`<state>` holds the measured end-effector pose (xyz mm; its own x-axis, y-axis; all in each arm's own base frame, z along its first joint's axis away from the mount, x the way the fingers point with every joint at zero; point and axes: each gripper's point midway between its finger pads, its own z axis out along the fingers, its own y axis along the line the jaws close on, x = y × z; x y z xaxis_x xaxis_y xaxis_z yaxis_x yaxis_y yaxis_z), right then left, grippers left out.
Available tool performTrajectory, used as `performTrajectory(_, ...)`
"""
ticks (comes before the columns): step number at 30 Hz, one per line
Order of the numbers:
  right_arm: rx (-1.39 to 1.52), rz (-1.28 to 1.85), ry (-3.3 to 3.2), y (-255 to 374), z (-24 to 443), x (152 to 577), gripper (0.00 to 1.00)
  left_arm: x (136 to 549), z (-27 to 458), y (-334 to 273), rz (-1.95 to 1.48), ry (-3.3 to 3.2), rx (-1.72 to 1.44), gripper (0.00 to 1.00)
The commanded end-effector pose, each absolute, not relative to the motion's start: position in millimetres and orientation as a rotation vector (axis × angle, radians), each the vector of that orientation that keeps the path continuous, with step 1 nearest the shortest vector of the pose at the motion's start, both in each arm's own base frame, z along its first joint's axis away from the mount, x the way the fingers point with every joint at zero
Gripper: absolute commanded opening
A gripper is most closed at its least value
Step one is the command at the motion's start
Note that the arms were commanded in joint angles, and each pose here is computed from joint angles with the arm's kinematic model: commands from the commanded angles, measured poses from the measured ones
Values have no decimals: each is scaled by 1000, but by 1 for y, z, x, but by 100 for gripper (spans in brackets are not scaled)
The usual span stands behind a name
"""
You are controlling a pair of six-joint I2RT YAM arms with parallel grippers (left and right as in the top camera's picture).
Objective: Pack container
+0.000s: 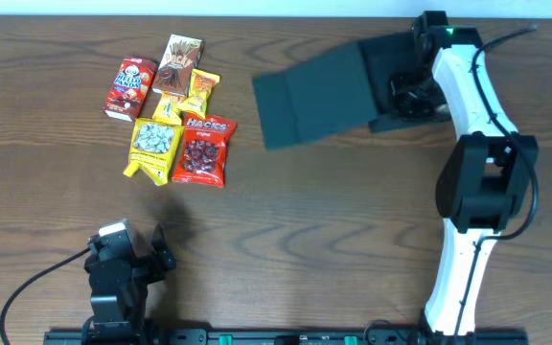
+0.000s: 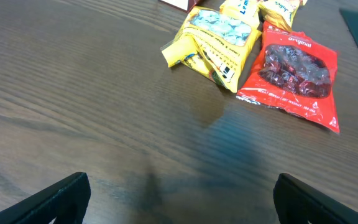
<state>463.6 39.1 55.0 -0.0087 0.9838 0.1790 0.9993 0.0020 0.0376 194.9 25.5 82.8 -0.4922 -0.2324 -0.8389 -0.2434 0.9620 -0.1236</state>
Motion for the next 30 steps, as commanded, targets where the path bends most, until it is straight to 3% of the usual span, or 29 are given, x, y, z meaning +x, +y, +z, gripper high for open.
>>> performTrajectory(1, -2259, -331, -1626, 93, 58, 456, 2, 195, 79, 25, 3, 2106, -346, 95)
performTrajectory(13, -2219, -592, -1629, 125, 69, 494, 1, 195, 79, 25, 3, 2107, -346, 95)
performTrajectory(14, -2197, -597, -1691, 124, 68, 494, 9, 195, 79, 25, 3, 2107, -346, 95)
performTrajectory(15, -2164, -602, -1769, 123, 67, 494, 27, 195, 79, 25, 3, 2107, -346, 95)
performTrajectory(17, -2092, -620, -1886, 123, 67, 494, 51, 195, 79, 25, 3, 2106, -346, 95)
performTrajectory(18, -2023, -637, -1985, 123, 66, 494, 70, 195, 79, 25, 3, 2107, -346, 95)
performTrajectory(19, -1978, -647, -2044, 123, 66, 494, 80, 195, 79, 25, 3, 2107, -346, 95)
performTrajectory(21, -1878, -670, -2162, 123, 66, 495, 86, 195, 79, 25, 3, 2106, -346, 95)
performTrajectory(30, -1275, -759, -2600, 129, 72, 480, 84, 195, 79, 25, 3, 2106, -346, 95)
